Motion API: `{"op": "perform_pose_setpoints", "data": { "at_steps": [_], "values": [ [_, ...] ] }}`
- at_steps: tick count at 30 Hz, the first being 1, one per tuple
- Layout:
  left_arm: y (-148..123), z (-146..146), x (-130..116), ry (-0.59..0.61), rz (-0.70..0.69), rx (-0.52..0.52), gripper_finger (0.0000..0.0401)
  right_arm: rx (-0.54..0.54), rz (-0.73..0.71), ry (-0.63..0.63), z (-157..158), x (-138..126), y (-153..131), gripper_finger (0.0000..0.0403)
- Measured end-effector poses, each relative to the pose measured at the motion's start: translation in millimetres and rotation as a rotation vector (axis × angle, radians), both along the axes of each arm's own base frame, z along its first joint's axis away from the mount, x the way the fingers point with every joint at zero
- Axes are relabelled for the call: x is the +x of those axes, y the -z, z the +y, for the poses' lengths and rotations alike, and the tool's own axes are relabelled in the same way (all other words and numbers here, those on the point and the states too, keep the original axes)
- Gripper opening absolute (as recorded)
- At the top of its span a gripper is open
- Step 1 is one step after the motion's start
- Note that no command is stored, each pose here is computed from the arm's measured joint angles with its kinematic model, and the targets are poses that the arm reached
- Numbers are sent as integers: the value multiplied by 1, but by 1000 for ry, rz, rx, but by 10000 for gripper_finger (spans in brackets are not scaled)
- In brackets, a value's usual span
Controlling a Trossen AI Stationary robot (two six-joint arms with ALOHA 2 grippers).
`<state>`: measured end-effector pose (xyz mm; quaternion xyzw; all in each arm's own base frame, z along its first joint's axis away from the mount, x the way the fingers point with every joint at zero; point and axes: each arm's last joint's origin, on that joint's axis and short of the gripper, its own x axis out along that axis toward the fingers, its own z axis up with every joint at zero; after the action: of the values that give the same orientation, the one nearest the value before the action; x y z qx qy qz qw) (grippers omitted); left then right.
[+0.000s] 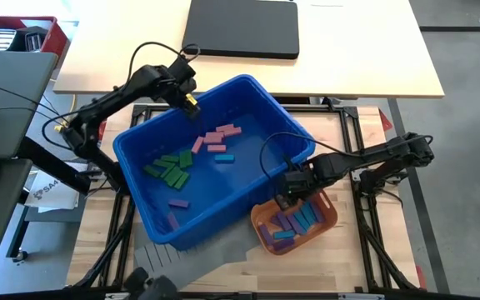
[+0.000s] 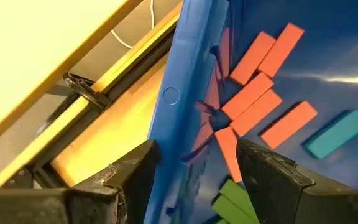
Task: Sort blocks
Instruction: Adjust the blue bin
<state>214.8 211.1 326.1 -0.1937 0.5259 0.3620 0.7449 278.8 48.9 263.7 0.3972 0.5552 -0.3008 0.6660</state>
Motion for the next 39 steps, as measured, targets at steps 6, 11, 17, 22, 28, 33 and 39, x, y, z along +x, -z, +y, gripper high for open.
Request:
{"op": "perform_pose_setpoints", "data": {
  "at_steps": [6, 11, 17, 22, 28, 33, 39],
  "values": [
    [20, 21, -1, 49, 88, -20, 218, -22, -11, 20, 0, 1, 0, 192],
    [27, 29, 0, 58, 89, -42, 218, -21, -6, 11, 1, 0, 0, 192],
    [35, 33, 6, 104, 75, -62, 195, -40, -5, 0, 3, 0, 1, 192],
    [37, 34, 8, 208, 33, -93, 111, -32, 7, -25, 6, -1, 2, 192],
    [36, 36, 8, 214, 5, -100, 111, -30, 7, -28, 7, -2, 2, 192],
    [36, 37, 6, 214, -12, -112, 110, 14, 28, -40, 8, -3, 2, 203],
    [37, 38, 5, 210, -33, -128, 106, 73, 73, -45, 6, -4, 4, 240]
  ]
}}
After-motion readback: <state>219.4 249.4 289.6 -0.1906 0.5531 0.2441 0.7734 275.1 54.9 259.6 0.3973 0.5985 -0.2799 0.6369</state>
